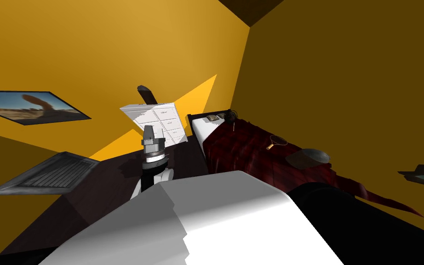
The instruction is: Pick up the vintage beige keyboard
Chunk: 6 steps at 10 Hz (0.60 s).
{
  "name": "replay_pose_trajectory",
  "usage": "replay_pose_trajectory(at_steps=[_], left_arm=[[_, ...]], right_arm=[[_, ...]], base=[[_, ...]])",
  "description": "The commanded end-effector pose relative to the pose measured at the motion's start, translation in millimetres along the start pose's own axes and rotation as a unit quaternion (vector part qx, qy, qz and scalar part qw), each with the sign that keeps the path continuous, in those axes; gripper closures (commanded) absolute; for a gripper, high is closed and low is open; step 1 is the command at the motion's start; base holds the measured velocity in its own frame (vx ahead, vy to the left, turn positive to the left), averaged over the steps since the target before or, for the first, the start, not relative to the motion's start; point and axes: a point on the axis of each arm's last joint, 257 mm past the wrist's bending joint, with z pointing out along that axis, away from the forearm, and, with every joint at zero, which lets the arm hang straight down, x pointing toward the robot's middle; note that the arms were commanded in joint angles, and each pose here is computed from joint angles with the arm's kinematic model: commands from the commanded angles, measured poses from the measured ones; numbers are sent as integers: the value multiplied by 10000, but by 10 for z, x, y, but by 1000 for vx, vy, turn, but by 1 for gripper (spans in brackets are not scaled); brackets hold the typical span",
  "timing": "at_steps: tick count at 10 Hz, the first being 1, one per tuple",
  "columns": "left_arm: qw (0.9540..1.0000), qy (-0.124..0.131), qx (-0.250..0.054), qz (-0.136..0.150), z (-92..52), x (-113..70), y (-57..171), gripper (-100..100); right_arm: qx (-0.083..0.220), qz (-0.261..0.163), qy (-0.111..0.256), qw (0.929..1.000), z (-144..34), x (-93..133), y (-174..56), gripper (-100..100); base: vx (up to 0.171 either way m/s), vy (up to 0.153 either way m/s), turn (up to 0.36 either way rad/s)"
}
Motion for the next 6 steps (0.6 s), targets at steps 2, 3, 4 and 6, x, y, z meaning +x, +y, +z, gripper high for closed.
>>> replay_pose_trajectory(at_steps=[2, 3, 4, 6], left_arm=[[10000, 0, 0, 0, 0, 0, 0, 0], [10000, 0, 0, 0, 0, 0, 0, 0], [10000, 0, 0, 0, 0, 0, 0, 0], [10000, 0, 0, 0, 0, 0, 0, 0]], right_arm=[[-14, 10, -3, 10000, -108, -24, 53, 100], [-10, 5, -9, 10000, -159, -37, 68, 100], [-8, 2, -12, 10000, -185, -42, 75, 100], [-6, 2, -11, 10000, -168, -40, 75, 0]], base=[[-3, 19, -13], [-8, 26, -9], [-4, 26, -6], [0, 6, 0]])
